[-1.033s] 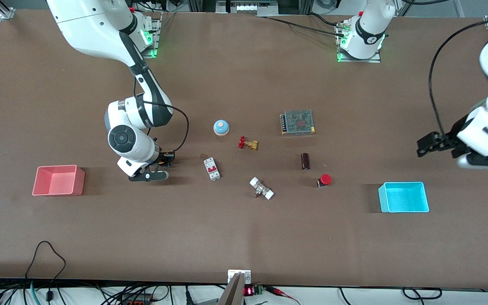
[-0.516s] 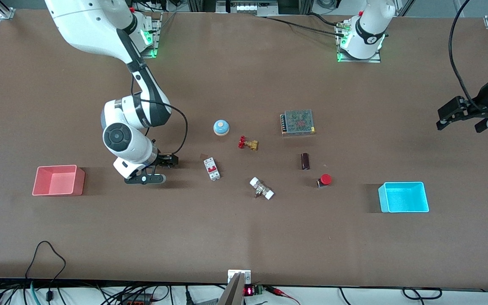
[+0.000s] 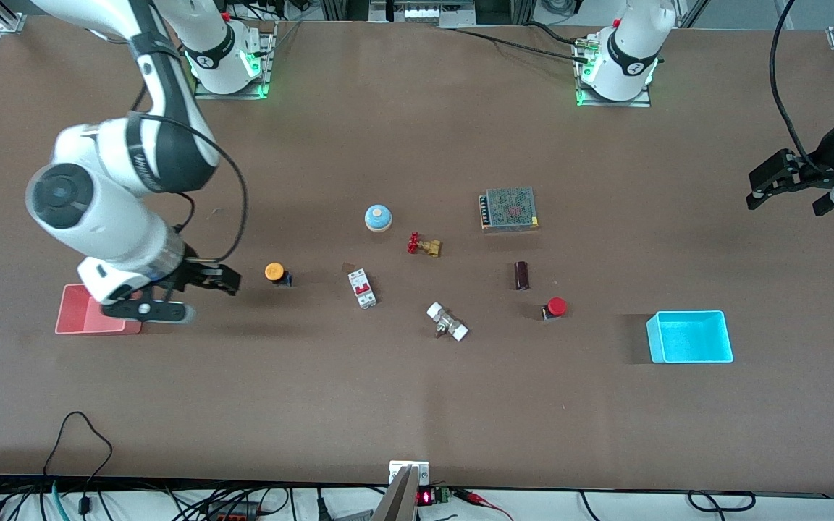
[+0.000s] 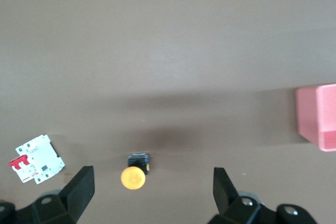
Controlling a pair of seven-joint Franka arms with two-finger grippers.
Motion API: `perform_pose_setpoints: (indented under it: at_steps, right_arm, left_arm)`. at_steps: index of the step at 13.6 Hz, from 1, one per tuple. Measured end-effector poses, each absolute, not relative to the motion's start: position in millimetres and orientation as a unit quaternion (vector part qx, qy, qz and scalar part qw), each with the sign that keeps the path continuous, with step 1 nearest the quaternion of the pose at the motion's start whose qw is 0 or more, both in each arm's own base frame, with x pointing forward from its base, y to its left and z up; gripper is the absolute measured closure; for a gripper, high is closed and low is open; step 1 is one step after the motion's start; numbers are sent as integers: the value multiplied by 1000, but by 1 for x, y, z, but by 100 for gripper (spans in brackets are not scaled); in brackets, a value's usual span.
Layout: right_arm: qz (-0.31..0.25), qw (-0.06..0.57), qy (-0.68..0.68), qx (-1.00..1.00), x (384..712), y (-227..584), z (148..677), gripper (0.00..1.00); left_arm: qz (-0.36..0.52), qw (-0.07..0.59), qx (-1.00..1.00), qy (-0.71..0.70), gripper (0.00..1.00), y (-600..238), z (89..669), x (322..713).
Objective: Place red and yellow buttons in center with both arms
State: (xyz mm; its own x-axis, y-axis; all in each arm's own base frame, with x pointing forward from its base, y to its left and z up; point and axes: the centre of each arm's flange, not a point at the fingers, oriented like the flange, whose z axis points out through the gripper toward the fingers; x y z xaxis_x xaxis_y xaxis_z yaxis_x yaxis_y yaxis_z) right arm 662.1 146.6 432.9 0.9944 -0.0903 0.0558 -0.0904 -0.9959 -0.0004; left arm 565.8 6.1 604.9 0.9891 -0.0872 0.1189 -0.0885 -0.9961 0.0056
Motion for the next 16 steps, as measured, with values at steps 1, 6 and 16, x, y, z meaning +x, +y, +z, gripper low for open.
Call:
perform_pose_setpoints:
  at_steps: [1,6,16]
  right_arm:
    - [31,2,-52,998,662,137,441,0]
    - [42,6,-67,997,664,107,460,0]
    - [-10,-15,-32,999,614,-46,571,0]
  left_arm:
    - [60,5,997,-44,0,6,605,566]
    - [76,5,996,-43,0,6,620,560]
    - [72,5,997,-40,0,7,625,554]
